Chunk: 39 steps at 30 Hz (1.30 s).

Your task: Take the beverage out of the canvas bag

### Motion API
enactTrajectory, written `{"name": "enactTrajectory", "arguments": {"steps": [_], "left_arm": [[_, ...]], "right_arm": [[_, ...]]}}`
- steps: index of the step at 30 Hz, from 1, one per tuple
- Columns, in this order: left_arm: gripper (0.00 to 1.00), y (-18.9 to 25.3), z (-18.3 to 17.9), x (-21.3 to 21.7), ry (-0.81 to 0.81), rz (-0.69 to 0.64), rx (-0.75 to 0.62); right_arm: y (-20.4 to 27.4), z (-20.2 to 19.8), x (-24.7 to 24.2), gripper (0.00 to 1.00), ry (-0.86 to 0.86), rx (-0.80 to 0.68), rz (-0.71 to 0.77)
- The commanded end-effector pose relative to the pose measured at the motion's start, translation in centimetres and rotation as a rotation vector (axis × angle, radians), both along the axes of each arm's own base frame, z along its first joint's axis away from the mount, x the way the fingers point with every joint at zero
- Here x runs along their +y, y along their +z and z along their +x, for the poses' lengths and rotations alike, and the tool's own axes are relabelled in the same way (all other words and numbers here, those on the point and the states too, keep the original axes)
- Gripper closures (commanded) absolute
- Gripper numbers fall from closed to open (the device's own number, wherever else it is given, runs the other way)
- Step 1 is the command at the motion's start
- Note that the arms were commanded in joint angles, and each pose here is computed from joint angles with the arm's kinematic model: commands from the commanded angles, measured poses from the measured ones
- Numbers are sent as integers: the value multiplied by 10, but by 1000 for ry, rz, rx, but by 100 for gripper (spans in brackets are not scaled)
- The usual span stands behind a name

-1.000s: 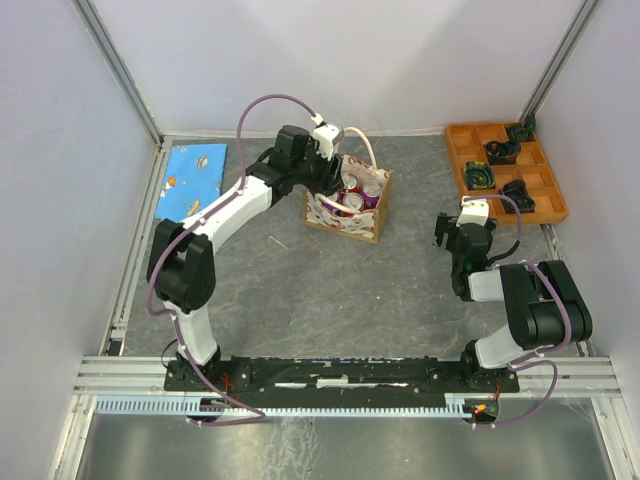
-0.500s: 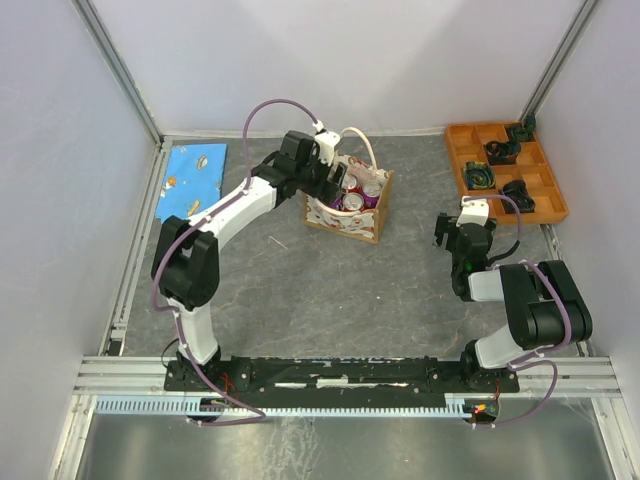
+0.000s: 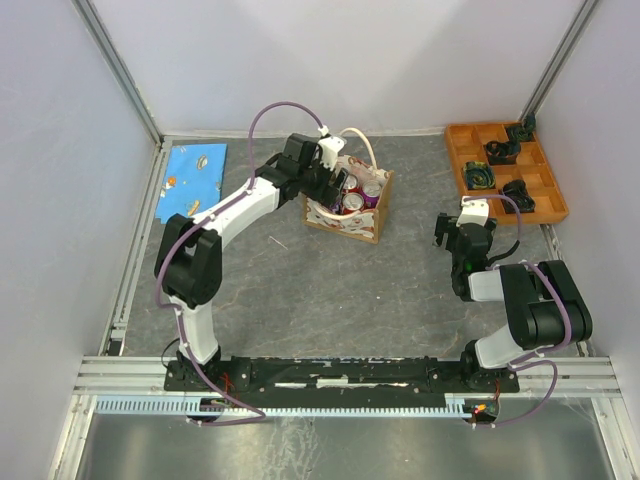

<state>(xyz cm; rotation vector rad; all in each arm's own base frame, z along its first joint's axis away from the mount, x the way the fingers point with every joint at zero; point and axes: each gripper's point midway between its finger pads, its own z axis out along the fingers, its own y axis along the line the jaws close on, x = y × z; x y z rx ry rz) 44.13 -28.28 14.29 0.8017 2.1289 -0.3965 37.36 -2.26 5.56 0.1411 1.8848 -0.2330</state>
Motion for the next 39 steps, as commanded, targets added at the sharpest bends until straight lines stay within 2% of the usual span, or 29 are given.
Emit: {"name": "enactTrajectory", "arguments": {"steps": [1,11,25,27,30,39], "left_arm": [[13,-27,-6,9,-13,84,65],[16,-48,-12,13,-25,125,116],[15,-101,-15,13,-40,185,233],[18,-109,-17,13,-41,188,251],[31,-115,-19,12,-41,184,272],[93,-94,-13,11,-23,165,229]], "right_arm": [[17,9,-2,1,-13,-60,8],[17,8,-2,1,-12,-59,8],[17,8,-2,1,-12,-60,8],[17,9,-2,1,-13,-60,8],[17,9,-2,1,-12,-60,9],[17,9,-2,1,-12,-59,8]]}}
